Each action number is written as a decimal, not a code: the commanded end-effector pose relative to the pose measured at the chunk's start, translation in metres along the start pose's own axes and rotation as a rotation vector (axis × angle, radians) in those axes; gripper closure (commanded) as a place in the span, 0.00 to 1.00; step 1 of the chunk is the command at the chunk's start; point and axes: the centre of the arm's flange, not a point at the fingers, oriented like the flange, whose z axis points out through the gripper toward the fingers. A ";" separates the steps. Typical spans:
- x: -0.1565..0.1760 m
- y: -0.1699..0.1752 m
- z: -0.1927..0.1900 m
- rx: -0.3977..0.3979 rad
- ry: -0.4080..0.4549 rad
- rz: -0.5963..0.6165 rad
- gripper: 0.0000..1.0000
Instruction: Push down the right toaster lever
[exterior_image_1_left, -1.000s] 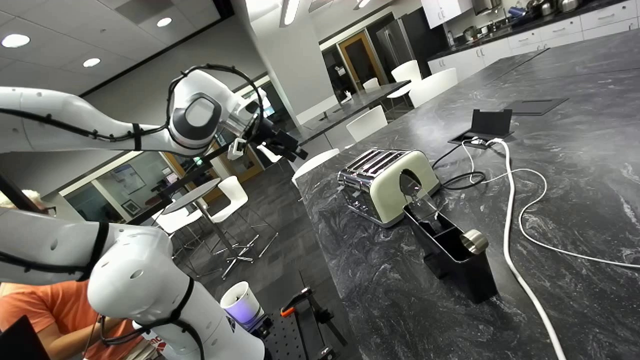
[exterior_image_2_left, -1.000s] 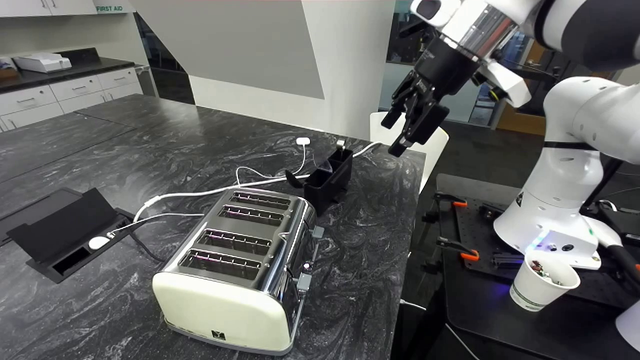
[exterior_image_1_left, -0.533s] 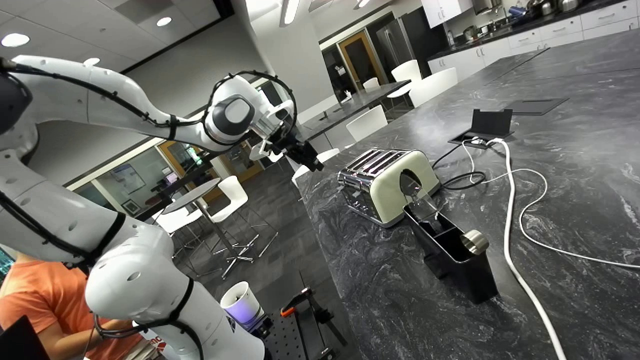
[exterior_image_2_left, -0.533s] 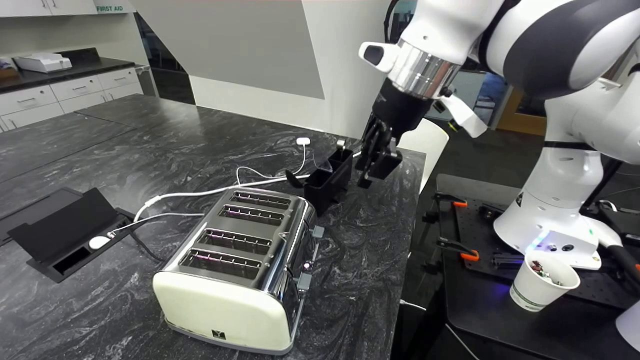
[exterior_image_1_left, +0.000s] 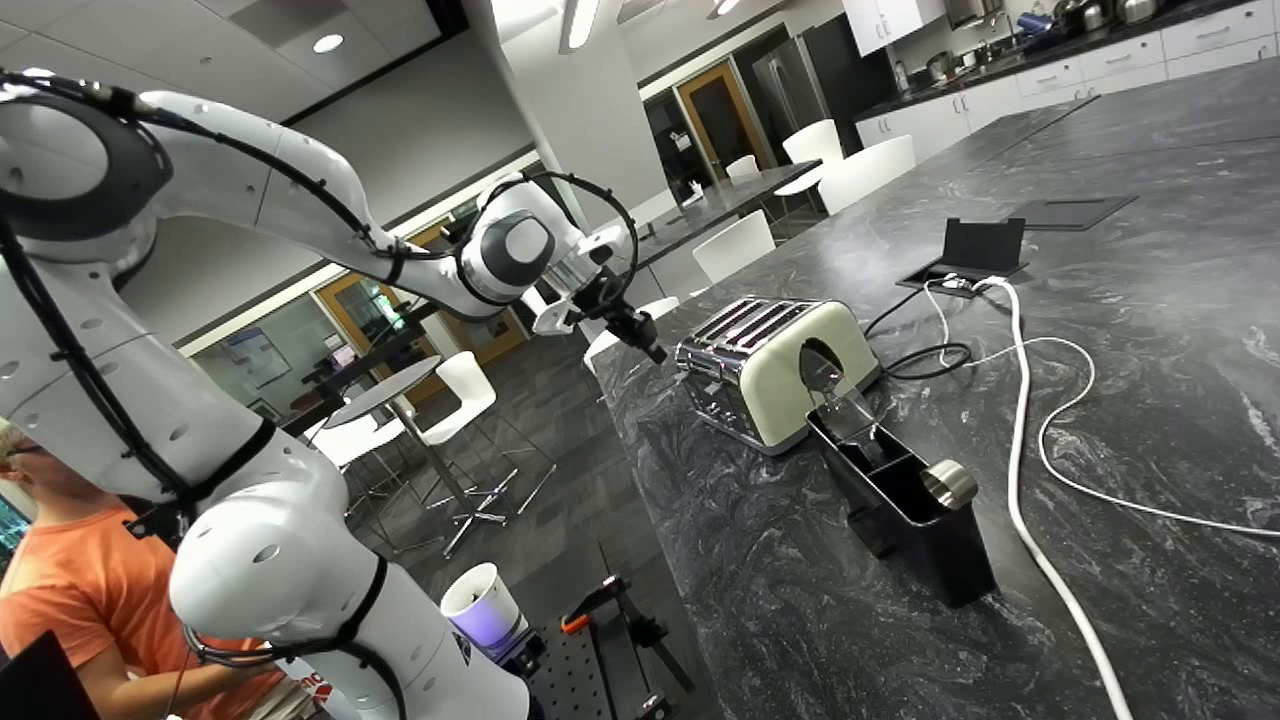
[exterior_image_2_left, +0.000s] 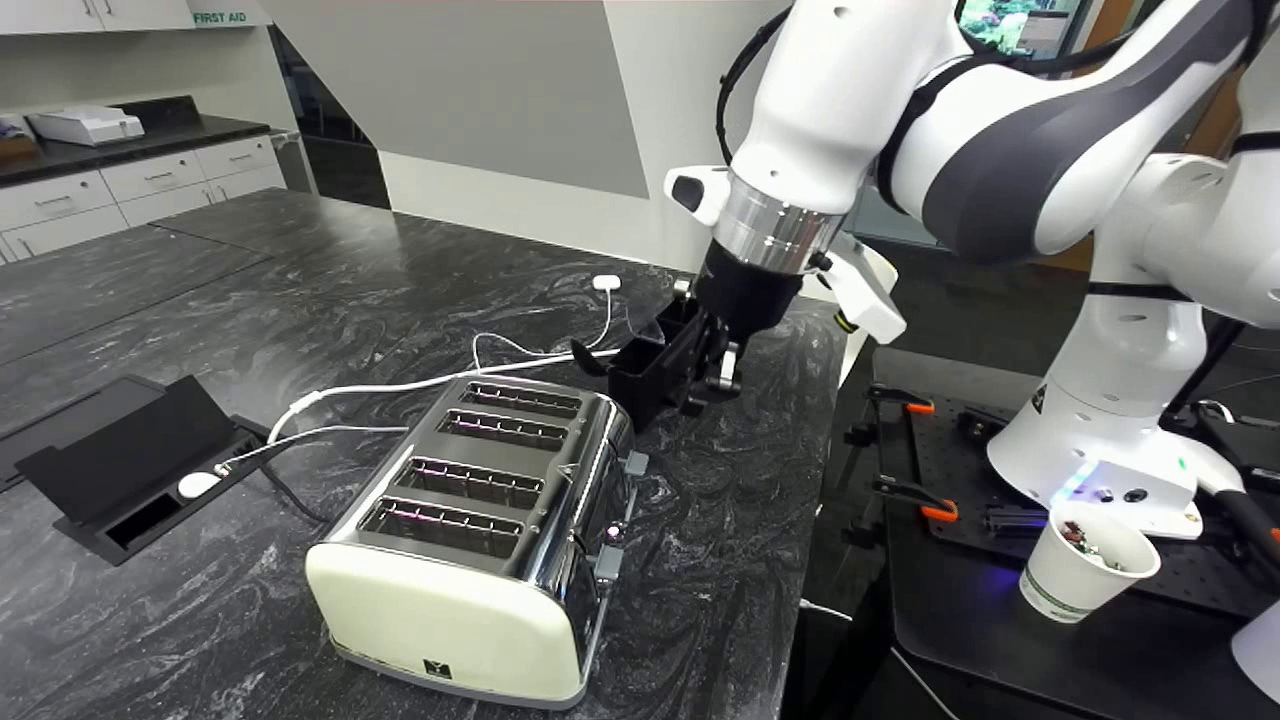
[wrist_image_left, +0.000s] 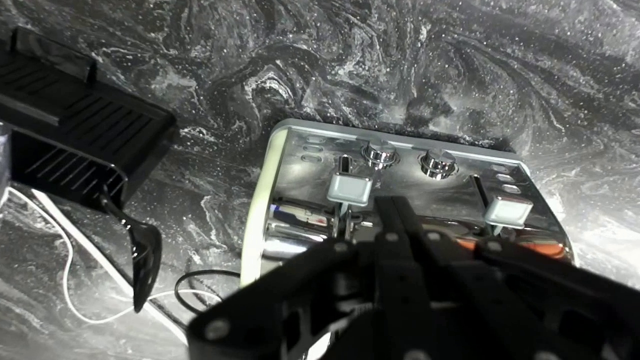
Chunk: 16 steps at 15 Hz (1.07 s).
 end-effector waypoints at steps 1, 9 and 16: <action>0.012 -0.003 0.030 0.021 0.042 0.047 1.00; 0.009 0.006 0.070 0.013 0.039 0.108 1.00; 0.017 0.013 0.082 0.005 0.042 0.142 1.00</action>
